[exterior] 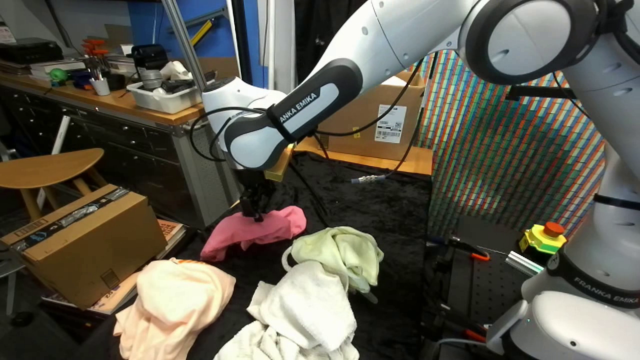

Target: Group up all the objects on the table

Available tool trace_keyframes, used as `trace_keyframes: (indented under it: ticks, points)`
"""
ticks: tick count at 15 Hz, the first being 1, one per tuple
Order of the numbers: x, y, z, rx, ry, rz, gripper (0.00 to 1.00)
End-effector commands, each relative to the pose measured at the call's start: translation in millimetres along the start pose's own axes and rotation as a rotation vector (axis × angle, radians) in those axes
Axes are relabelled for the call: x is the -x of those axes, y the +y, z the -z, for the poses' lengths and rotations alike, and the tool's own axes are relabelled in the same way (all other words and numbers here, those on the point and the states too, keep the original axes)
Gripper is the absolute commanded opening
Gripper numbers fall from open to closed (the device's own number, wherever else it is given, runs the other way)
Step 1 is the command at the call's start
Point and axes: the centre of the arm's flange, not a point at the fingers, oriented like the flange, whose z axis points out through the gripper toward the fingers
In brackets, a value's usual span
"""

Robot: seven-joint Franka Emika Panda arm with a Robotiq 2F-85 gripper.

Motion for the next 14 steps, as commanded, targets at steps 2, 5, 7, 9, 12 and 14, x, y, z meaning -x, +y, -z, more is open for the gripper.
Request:
trace_keyframes:
  ticks: [2,5,7,9,12,14]
  points:
    - [-22.0,6.9,-6.7,-0.001,-0.023,-0.028,1.0]
    - [-20.0,9.2,-1.2,-0.055,-0.01,-0.039,1.0]
    - [-19.0,9.7,3.3,-0.106,0.004,-0.052,1.0]
    - [-18.9,10.4,3.7,-0.161,0.014,-0.066,1.0]
    - [-18.2,12.3,-2.9,-0.22,0.016,-0.084,1.0]
    - [-17.4,14.6,-10.7,-0.257,0.006,-0.09,1.0]
